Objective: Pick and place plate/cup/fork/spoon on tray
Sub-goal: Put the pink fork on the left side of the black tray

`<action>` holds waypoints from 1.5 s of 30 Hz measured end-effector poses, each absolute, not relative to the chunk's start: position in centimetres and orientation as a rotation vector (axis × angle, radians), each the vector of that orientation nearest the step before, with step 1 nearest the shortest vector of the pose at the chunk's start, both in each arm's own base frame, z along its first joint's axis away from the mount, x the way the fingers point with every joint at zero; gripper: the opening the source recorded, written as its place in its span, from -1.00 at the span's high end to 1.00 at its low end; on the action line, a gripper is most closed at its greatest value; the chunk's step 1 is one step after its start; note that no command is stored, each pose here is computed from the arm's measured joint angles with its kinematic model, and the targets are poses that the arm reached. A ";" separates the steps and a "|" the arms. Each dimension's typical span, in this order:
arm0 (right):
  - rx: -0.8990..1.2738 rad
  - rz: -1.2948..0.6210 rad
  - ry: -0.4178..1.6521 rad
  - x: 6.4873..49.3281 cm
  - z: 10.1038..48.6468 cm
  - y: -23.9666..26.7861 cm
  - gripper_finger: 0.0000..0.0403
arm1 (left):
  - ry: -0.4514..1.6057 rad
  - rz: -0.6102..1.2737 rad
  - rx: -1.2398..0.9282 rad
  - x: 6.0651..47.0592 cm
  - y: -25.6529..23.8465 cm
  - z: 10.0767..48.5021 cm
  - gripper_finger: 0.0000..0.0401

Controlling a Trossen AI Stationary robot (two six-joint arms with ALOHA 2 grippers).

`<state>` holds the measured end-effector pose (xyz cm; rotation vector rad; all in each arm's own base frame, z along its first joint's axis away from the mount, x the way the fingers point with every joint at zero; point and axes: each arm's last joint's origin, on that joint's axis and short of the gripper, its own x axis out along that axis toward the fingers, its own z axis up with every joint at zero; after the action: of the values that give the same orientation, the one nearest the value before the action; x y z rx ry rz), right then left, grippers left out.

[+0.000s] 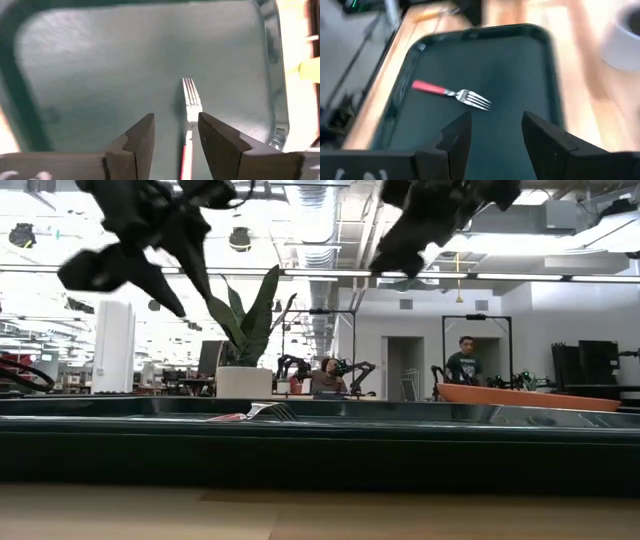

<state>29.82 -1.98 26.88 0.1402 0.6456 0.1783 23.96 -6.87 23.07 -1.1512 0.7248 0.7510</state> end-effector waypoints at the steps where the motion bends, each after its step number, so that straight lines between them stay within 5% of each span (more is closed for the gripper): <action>1: 0.104 0.206 0.658 30.5 26.0 -1.6 0.00 | 0.726 0.764 -1.141 23.5 -6.7 23.6 0.31; 16: -0.420 0.620 0.577 39.0 18.0 2.9 0.00 | 0.837 0.855 -1.028 20.6 -5.8 24.6 0.31; 34: -0.517 0.513 0.684 42.5 12.7 5.1 -0.18 | 0.858 0.809 -0.912 20.5 -5.8 24.7 0.31; 39: -0.535 0.435 0.714 42.5 12.7 4.7 0.00 | 0.814 0.837 -0.892 20.5 -5.6 24.7 0.31; 45: -0.529 0.440 0.756 42.3 12.4 4.5 0.49 | 0.808 0.841 -0.892 20.5 -5.6 24.7 0.31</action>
<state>42.28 4.46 12.43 -0.5287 0.7560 0.4403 20.51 -5.60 24.73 -0.8921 0.8081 0.8409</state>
